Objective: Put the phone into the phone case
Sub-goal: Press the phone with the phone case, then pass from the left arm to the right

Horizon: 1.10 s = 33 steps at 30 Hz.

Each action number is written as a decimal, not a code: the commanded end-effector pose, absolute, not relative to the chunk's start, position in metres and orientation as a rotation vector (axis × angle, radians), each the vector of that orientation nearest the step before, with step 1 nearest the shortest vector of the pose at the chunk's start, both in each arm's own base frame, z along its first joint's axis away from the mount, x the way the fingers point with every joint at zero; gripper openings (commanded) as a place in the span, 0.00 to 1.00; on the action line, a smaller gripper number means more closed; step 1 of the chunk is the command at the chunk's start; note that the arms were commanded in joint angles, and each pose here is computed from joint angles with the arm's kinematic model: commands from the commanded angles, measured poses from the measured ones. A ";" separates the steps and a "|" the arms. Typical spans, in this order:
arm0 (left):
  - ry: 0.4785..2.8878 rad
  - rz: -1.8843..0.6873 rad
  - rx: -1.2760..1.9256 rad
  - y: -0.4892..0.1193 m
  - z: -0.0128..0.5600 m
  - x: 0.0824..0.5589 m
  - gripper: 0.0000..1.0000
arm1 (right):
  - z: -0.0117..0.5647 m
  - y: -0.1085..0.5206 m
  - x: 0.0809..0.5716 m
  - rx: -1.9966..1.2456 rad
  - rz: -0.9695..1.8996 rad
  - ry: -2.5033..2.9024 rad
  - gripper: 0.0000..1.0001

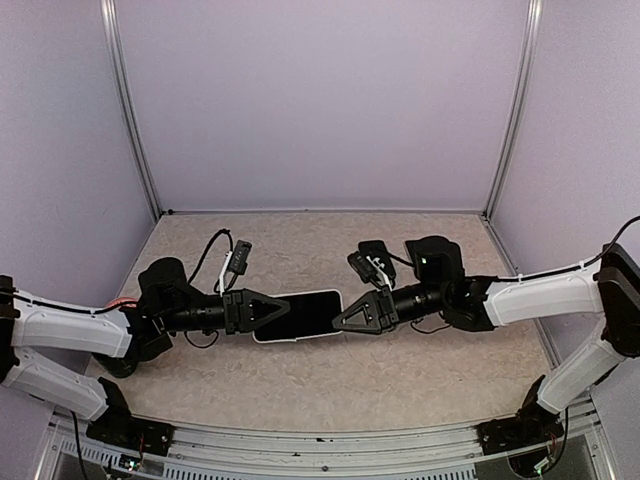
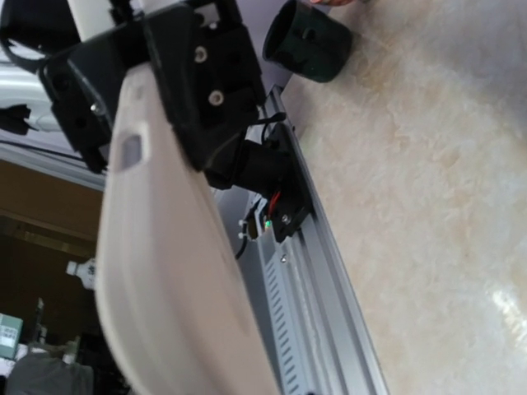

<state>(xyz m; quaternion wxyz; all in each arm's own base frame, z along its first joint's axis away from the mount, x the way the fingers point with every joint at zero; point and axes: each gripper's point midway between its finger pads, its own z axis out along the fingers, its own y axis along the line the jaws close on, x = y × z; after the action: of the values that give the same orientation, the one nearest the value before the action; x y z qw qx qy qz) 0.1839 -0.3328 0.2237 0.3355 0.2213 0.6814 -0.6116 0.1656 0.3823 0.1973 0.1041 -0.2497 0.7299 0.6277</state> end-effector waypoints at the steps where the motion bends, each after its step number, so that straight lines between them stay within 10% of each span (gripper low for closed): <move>1: 1.654 -1.558 0.602 -0.332 0.251 0.183 0.00 | 0.209 0.389 0.160 -0.759 1.930 2.110 0.09; 8: 1.664 -1.500 0.612 -0.330 0.249 0.183 0.00 | 0.214 0.389 0.155 -0.756 1.993 2.095 0.00; 20: 1.702 -1.577 0.609 -0.333 0.247 0.177 0.00 | 0.222 0.355 0.186 -1.056 1.213 2.031 0.97; 33: 1.844 -1.691 0.601 -0.352 0.230 0.177 0.00 | 0.265 0.325 0.174 -1.309 0.668 1.543 1.00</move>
<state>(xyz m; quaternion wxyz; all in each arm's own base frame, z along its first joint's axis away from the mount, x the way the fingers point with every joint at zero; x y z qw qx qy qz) 0.1745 -0.3415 0.1975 0.2722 0.2165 0.7191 -0.6016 0.1781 0.3301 0.2680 0.4349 -0.4791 0.6761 0.3524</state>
